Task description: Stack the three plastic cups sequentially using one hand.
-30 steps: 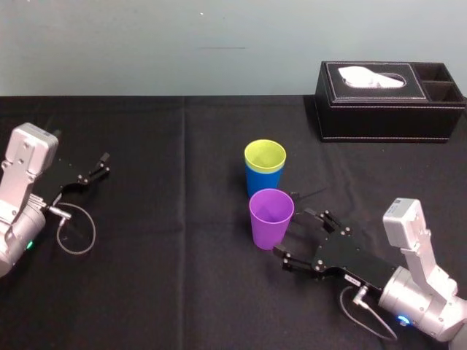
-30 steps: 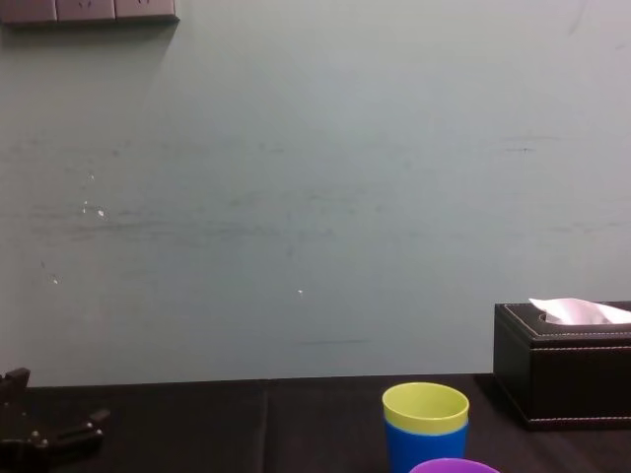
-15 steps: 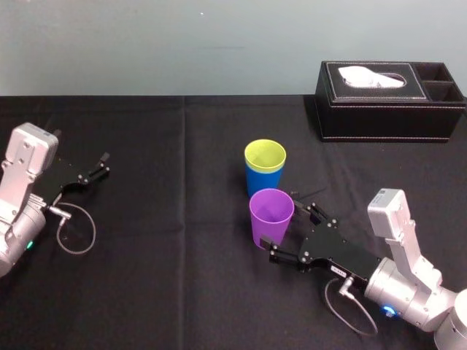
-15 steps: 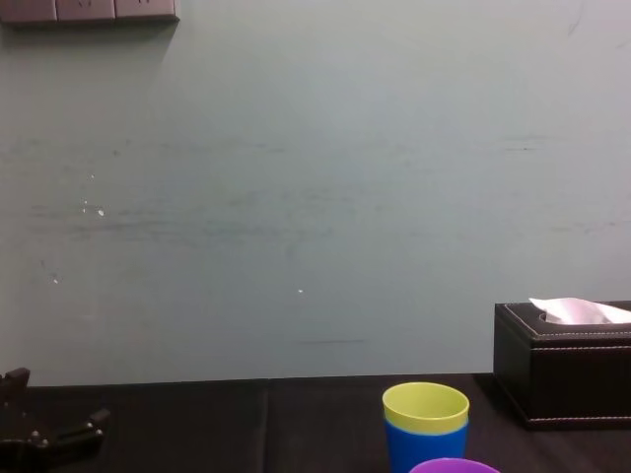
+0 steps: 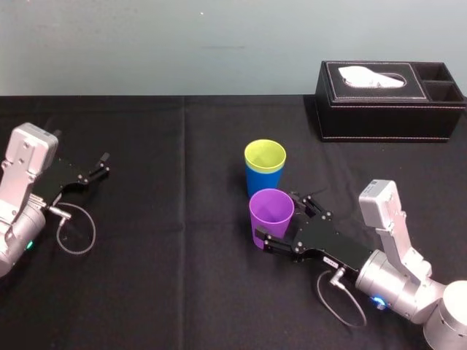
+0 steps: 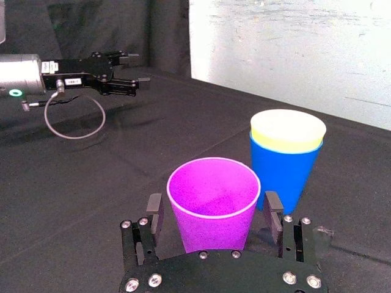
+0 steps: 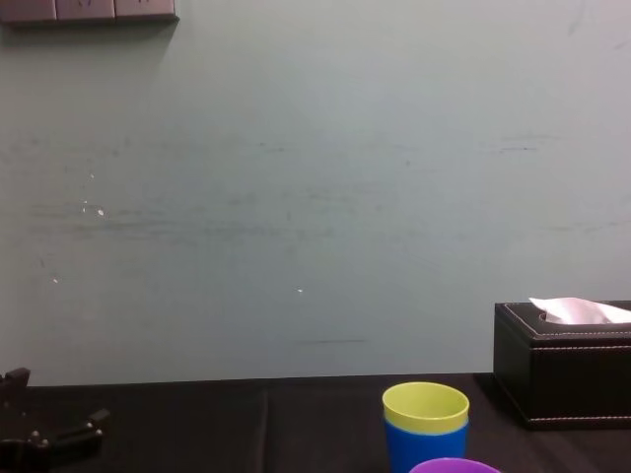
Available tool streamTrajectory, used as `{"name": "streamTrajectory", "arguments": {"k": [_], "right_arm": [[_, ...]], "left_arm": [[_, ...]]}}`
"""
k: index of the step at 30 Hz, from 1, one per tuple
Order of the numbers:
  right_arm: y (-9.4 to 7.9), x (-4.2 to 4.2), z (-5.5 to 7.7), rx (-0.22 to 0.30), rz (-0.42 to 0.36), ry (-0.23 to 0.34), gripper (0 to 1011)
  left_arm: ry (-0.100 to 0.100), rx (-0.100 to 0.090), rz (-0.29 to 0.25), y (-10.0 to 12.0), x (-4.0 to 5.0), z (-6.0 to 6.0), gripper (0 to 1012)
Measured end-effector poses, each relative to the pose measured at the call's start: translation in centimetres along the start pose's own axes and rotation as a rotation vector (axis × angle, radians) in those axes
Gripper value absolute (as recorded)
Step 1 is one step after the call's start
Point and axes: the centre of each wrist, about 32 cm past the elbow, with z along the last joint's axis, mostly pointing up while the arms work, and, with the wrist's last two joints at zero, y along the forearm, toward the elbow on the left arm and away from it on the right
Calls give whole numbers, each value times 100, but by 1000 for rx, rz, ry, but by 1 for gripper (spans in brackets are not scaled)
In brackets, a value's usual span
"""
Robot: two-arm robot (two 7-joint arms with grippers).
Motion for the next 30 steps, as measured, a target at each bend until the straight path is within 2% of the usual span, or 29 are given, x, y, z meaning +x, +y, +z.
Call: {"name": "streamTrajectory", "arguments": {"k": [30], "right_arm": [[210, -17, 39, -8, -14, -34, 1004]], "left_arm": [[0, 0, 0, 0, 0, 0, 1011]]}}
